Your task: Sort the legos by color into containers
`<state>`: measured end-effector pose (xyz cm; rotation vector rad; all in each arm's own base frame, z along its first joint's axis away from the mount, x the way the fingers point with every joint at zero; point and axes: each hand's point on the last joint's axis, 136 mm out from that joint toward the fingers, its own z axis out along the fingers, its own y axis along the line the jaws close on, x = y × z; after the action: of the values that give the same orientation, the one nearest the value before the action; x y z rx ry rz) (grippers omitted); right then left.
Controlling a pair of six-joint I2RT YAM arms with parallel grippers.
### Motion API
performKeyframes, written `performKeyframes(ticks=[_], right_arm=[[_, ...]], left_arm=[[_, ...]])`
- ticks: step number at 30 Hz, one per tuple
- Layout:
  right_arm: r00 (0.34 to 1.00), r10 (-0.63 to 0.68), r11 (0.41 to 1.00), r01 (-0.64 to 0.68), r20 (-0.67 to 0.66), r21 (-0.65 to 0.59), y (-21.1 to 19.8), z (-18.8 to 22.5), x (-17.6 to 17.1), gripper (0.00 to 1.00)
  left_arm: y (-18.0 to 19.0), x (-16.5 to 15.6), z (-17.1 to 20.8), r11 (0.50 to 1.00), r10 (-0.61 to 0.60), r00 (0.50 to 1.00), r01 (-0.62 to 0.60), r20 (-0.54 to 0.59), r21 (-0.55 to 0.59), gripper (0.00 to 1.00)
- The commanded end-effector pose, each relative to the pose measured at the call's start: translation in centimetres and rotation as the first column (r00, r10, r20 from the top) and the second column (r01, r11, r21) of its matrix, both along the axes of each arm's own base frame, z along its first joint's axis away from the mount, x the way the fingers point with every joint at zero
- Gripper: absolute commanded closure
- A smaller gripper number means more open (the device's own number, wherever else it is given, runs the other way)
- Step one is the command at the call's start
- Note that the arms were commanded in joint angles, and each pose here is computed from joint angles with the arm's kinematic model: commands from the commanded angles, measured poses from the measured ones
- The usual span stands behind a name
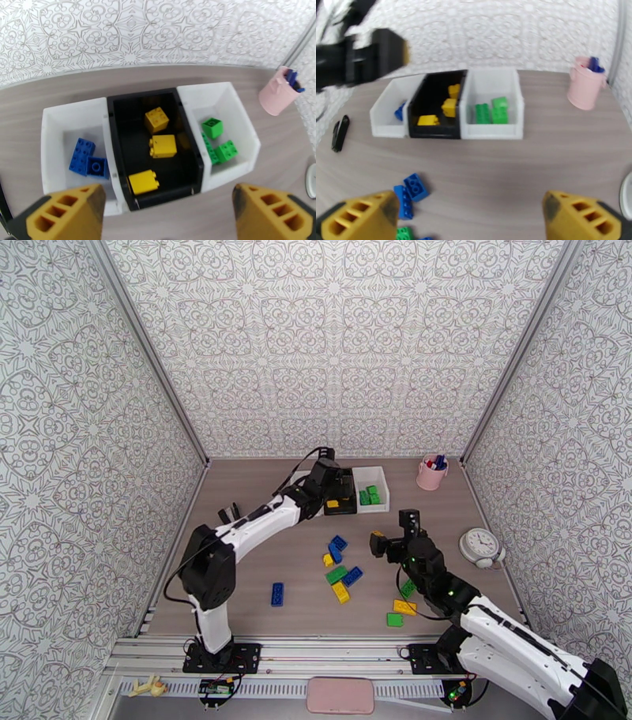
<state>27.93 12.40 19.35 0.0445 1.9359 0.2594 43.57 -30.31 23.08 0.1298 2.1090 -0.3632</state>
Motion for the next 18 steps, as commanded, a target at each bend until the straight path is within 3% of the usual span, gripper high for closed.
performKeyframes(ticks=[1,3,6,9,12,18], right_arm=[[0.974,-0.208,0.978,0.21,-0.088,0.01,-3.9,-2.3,-1.3,0.0],[0.953,-0.265,0.962,0.271,-0.145,0.025,-5.0,-3.2,-2.2,0.0],[0.905,-0.34,0.935,0.354,-0.256,0.009,-6.5,-5.1,-4.0,0.0],[0.855,-0.394,0.91,0.415,-0.336,-0.01,-7.6,-6.8,-5.4,0.01],[0.809,-0.435,0.879,0.477,-0.395,0.009,-8.1,-8.1,-6.4,0.04],[0.78,-0.414,0.874,0.484,-0.469,0.035,-7.1,-9.7,-6.8,0.09]], left_arm=[[0.0,-2.7,-0.9,0.995,-0.092,0.996,0.091,0.004,0.031,0.1],[-0.4,-4.8,-0.9,0.983,-0.183,0.983,0.183,0.005,0.011,0.09],[-2.0,-9.0,-0.4,0.901,-0.429,0.901,0.432,0.061,-0.043,0.09],[-1.6,-11.8,0.4,0.856,-0.508,0.852,0.516,0.127,-0.038,0.02],[-1.1,-14.2,0.3,0.817,-0.572,0.807,0.577,0.146,0.015,0.0],[-1.3,-19.9,-0.5,0.663,-0.744,0.653,0.748,0.143,0.028,0.0]])
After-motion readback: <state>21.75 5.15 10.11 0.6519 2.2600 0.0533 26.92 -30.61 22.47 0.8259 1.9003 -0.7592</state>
